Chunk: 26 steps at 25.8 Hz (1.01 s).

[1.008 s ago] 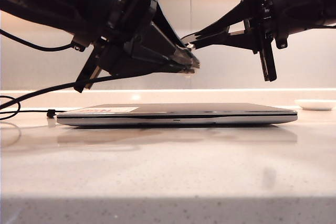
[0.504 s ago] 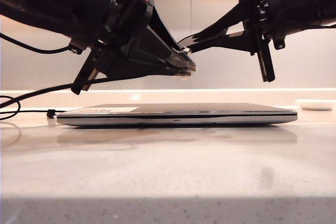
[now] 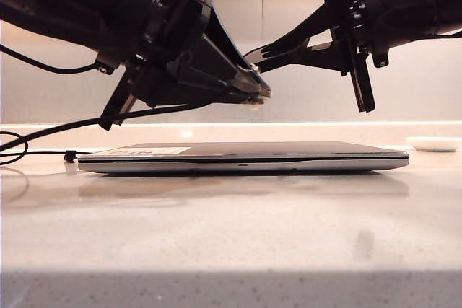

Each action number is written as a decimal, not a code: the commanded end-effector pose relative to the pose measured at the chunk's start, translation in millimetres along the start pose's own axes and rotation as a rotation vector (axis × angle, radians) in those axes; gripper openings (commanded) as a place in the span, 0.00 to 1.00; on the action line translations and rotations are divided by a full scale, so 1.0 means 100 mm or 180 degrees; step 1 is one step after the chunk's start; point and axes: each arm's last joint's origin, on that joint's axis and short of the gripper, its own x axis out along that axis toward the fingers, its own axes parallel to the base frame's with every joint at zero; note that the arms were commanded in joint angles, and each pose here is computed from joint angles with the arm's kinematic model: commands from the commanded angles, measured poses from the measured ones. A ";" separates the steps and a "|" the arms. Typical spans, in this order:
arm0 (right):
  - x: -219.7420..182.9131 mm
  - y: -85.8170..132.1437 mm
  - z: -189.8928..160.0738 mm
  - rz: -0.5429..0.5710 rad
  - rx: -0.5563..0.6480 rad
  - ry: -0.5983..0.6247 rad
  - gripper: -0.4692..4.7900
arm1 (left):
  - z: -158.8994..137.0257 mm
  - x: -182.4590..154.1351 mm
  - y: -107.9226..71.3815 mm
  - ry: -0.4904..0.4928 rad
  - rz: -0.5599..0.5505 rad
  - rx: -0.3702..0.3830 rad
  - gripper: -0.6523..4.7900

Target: Pick up the charging cable and the phone, plug the charging cable into the charging port on the phone, and finally place them back on the table.

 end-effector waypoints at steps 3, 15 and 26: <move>-0.04 0.05 0.03 0.0110 -0.0096 0.0027 0.08 | 0.09 -0.01 -0.05 -0.0241 -0.0078 0.0022 0.29; -0.35 -0.02 0.21 -0.0057 -0.0085 -0.0368 0.08 | 0.19 -0.10 -0.13 -0.0453 -0.0230 0.0055 0.29; -1.04 -0.15 0.30 -0.0715 0.0108 -0.0915 0.08 | 0.53 -0.30 -0.13 -0.0682 -0.0029 0.0134 0.11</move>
